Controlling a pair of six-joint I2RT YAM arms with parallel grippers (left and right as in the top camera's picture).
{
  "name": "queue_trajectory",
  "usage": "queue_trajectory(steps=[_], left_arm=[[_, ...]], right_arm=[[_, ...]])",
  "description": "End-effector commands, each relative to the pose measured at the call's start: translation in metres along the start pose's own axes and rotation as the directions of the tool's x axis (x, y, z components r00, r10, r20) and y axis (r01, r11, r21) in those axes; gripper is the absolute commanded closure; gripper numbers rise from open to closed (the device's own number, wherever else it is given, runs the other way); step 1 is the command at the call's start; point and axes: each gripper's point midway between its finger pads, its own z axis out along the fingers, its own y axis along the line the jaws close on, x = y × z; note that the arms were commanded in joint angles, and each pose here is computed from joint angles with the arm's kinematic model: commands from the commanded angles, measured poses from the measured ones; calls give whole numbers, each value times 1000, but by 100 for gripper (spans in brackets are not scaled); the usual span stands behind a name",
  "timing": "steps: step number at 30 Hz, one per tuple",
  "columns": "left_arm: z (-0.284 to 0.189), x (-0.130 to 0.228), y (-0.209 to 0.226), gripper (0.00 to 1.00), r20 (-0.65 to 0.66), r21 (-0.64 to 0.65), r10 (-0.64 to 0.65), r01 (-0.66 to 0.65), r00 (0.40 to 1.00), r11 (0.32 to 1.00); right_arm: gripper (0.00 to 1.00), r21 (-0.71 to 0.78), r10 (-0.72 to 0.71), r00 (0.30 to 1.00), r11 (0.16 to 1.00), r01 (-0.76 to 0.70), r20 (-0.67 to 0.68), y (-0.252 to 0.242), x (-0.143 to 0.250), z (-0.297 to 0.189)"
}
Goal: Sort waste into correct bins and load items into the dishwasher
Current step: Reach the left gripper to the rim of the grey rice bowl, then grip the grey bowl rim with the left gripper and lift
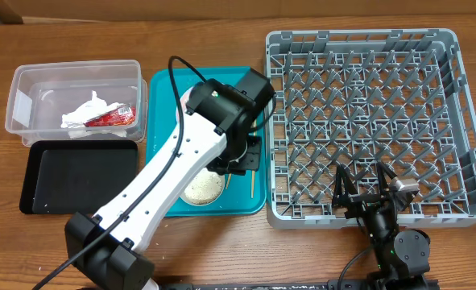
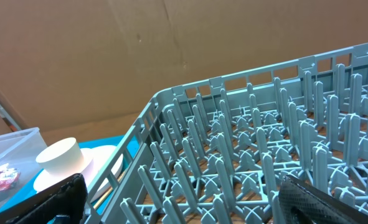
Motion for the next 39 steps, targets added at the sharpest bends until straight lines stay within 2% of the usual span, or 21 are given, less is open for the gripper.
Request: queue_trajectory(steps=[1, 3, 13, 16, 21, 29, 39], left_arm=[[1, 2, -3, 89, 9, -10, 26, -26, 1000, 1000], [1, 1, -3, 96, 11, -9, 67, -67, 998, 998], [5, -5, 9, 95, 31, -58, 43, -41, 999, 997], [15, 0, 11, 79, 6, -71, 45, -45, 999, 996], [43, 5, 17, 66, -26, -88, 42, -44, 999, 995], [80, 4, 25, 73, -20, -103, 58, -60, 998, 993], [106, -4, 43, 72, 37, -185, 58, -51, 998, 981]], right_arm=[[0, 0, -3, 1000, 1000, 3, 6, -1, 1, 0], [0, 0, -3, 1000, 1000, 3, 6, -1, 1, 0], [0, 0, -3, 1000, 1000, 3, 7, -1, 1, 0], [0, 0, -3, 1000, 1000, 3, 7, -1, 1, 0], [0, 0, -3, 1000, 1000, 3, 7, -1, 1, 0], [0, 0, -3, 1000, 1000, 3, 7, -1, 1, 0], [0, 0, -3, 1000, 1000, 3, 7, -1, 1, 0]])
